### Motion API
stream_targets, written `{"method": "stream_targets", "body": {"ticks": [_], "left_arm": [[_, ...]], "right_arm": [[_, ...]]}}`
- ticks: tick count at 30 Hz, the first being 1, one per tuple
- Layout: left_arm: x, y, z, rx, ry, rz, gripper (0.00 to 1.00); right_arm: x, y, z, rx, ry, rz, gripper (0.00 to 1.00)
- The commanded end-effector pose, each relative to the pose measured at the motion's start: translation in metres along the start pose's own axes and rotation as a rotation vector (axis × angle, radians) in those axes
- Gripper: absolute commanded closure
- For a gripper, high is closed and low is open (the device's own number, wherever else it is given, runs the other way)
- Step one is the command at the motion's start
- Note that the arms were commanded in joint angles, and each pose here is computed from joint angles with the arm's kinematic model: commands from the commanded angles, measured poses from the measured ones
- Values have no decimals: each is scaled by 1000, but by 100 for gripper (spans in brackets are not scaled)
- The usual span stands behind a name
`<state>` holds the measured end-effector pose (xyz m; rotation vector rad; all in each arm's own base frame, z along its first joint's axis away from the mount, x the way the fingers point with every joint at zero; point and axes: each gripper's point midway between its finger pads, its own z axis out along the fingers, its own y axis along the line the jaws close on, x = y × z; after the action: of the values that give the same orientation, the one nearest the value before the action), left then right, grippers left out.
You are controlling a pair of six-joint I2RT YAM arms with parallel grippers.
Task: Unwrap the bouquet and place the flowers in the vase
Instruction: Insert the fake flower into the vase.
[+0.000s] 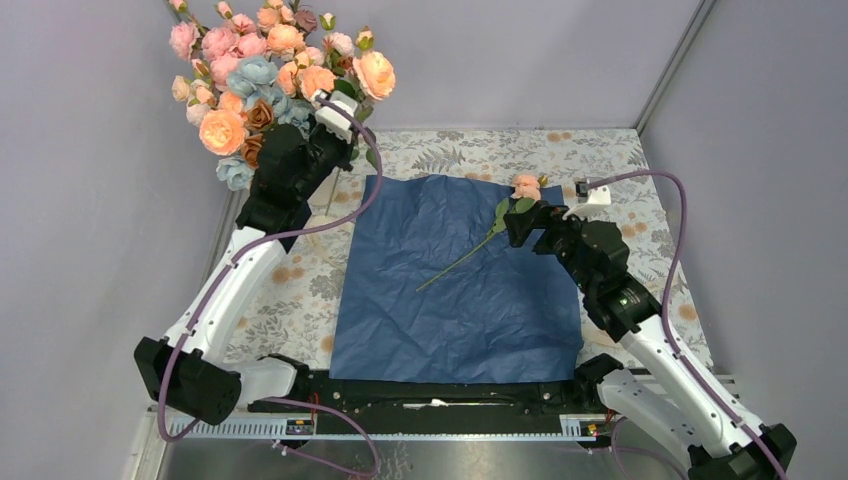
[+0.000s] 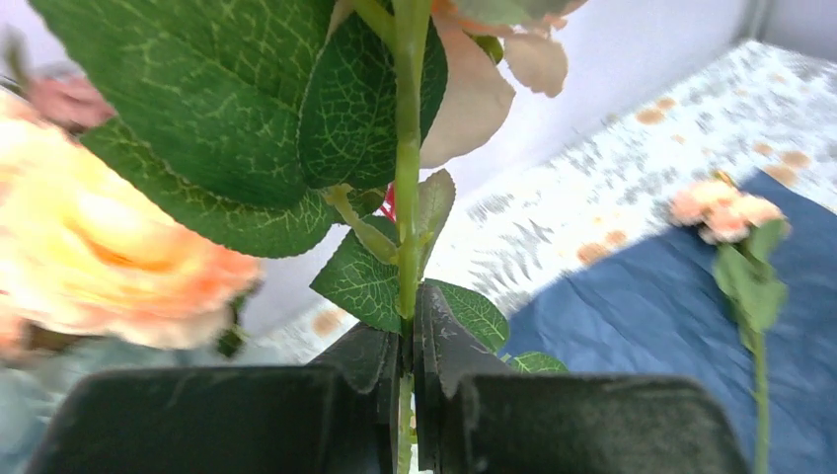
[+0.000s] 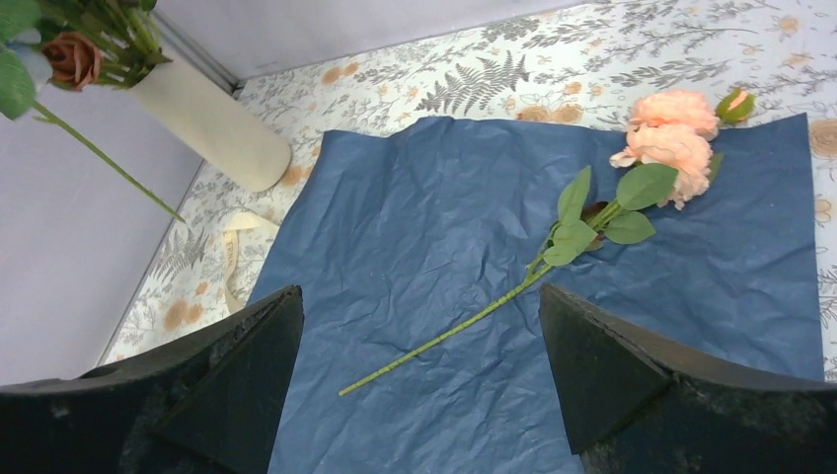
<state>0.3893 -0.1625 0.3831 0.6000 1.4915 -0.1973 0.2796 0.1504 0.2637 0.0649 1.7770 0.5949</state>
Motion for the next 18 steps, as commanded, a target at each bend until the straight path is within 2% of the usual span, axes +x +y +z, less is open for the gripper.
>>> {"method": "stream_targets", "body": {"ticks": [1, 9, 18], "left_arm": [[-88, 42, -7, -170, -344, 166, 100], [-114, 83, -11, -322, -484, 231, 100], [-112, 104, -28, -429, -544, 274, 100]], "right_arm": [[-14, -6, -3, -11, -45, 45, 5], [-15, -21, -2, 17, -48, 82, 5], [-16, -26, -2, 20, -54, 119, 6]]}}
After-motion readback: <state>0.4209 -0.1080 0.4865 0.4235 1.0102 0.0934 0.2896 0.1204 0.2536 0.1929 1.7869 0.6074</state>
